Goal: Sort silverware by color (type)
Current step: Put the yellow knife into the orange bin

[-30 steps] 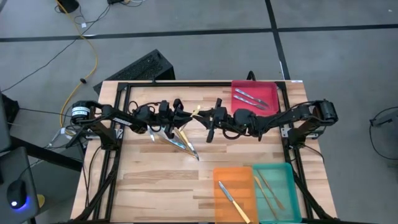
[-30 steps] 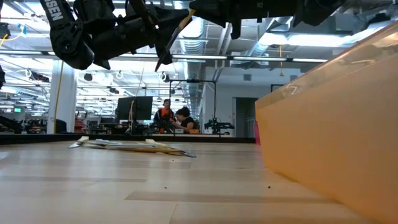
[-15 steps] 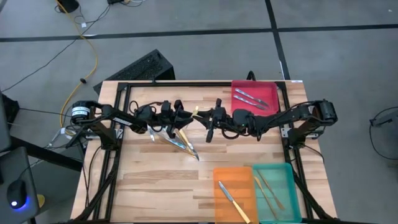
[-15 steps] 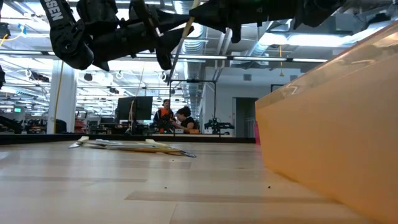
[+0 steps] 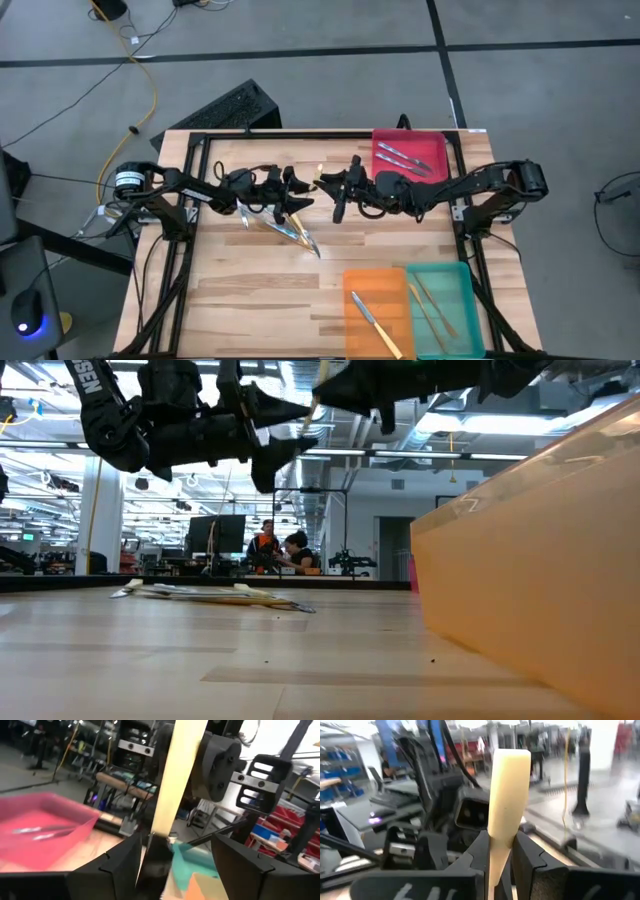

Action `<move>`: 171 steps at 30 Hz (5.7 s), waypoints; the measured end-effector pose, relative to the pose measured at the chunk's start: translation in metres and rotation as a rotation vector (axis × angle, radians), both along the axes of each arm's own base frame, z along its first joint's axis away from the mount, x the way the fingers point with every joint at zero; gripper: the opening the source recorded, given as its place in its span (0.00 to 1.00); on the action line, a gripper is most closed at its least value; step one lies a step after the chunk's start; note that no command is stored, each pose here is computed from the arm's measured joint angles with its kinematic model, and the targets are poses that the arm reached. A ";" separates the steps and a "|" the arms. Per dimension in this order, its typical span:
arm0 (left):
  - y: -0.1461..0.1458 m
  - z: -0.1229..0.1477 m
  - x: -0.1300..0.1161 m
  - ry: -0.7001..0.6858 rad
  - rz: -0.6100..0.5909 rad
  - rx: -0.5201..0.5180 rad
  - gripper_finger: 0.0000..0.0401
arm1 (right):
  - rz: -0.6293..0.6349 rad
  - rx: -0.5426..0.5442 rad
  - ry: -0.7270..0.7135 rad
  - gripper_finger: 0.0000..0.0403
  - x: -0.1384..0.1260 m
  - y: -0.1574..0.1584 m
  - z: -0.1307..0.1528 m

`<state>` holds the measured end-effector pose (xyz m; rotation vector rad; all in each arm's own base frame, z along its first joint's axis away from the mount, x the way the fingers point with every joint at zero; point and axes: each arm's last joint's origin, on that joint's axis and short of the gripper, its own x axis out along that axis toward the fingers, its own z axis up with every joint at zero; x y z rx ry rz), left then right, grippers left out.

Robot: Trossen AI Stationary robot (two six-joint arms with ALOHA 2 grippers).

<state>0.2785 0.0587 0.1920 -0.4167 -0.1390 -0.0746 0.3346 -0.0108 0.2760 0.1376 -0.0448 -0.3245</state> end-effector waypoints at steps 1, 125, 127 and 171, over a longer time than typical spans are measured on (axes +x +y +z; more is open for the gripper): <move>0.002 -0.001 0.000 0.012 0.005 -0.004 0.55 | -0.011 0.019 0.023 0.16 -0.001 -0.002 -0.001; 0.008 -0.016 -0.003 0.203 -0.200 -0.287 0.54 | -0.131 0.779 1.156 0.16 -0.027 0.209 -0.051; 0.008 -0.016 -0.003 0.203 -0.200 -0.287 0.54 | -0.137 0.783 1.154 0.16 -0.027 0.210 -0.051; 0.008 -0.016 -0.003 0.200 -0.197 -0.288 0.54 | -0.199 0.788 1.049 0.16 -0.036 0.216 -0.077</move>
